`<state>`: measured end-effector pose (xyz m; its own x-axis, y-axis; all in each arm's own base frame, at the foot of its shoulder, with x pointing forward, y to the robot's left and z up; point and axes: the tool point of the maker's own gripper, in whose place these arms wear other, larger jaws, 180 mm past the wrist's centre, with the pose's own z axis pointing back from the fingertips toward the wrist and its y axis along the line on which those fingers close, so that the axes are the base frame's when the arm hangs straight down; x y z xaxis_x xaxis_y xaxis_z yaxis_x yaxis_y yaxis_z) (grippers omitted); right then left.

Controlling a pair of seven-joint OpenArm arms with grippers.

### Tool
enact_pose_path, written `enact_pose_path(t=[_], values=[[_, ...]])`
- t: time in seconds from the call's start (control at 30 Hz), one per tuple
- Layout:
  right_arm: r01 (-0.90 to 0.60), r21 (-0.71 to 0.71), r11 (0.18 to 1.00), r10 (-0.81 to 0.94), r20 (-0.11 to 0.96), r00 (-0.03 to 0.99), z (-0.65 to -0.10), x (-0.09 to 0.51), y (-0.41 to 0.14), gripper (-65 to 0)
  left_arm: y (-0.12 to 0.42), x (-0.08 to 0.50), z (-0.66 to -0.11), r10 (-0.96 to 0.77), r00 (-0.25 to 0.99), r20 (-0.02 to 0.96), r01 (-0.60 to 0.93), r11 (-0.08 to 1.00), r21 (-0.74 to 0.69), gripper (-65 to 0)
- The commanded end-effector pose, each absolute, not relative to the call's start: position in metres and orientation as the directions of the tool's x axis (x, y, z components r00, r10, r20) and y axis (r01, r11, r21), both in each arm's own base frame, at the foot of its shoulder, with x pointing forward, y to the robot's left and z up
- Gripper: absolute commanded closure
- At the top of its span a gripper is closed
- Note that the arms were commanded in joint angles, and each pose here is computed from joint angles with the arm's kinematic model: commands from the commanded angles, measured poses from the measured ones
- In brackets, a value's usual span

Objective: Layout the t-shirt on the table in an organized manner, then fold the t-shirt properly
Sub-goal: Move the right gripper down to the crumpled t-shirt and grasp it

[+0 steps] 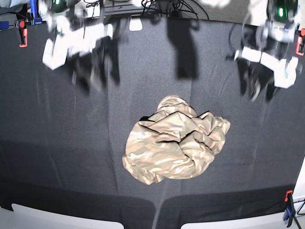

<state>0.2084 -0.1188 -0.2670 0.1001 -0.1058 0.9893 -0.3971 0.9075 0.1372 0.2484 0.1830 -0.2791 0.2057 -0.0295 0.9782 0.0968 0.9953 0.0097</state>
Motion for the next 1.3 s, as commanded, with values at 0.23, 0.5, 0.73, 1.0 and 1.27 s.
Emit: enact_pose_path(t=[0.23,0.5,0.73,1.0,1.27], values=[[-0.429,0.042,0.902,0.033,0.986,0.166,-0.270,0.253,-0.116,-24.6,0.184,0.266,-0.263,-0.045,0.170,0.984,0.099,0.995,0.029,-25.8],[-0.431,-0.029,0.902,0.109,0.980,0.164,-0.257,0.292,-0.118,-24.6,0.185,0.286,-0.262,-0.058,0.214,0.975,0.096,0.995,0.038,-25.8],[-0.429,-0.080,0.900,0.167,0.972,0.168,-0.244,0.319,-0.121,-24.6,0.187,0.309,-0.256,-0.071,0.264,0.962,0.090,0.995,0.049,-25.8],[-0.651,-0.224,0.726,0.364,0.928,0.086,-0.248,0.317,-0.060,-24.6,0.188,0.315,-0.252,-0.073,0.265,0.962,0.089,0.995,0.051,-25.8],[-0.692,-0.379,0.614,0.553,0.833,0.035,-0.275,0.326,-0.033,-24.6,0.188,0.314,-0.254,-0.073,0.272,0.960,0.089,0.995,0.050,-25.8]])
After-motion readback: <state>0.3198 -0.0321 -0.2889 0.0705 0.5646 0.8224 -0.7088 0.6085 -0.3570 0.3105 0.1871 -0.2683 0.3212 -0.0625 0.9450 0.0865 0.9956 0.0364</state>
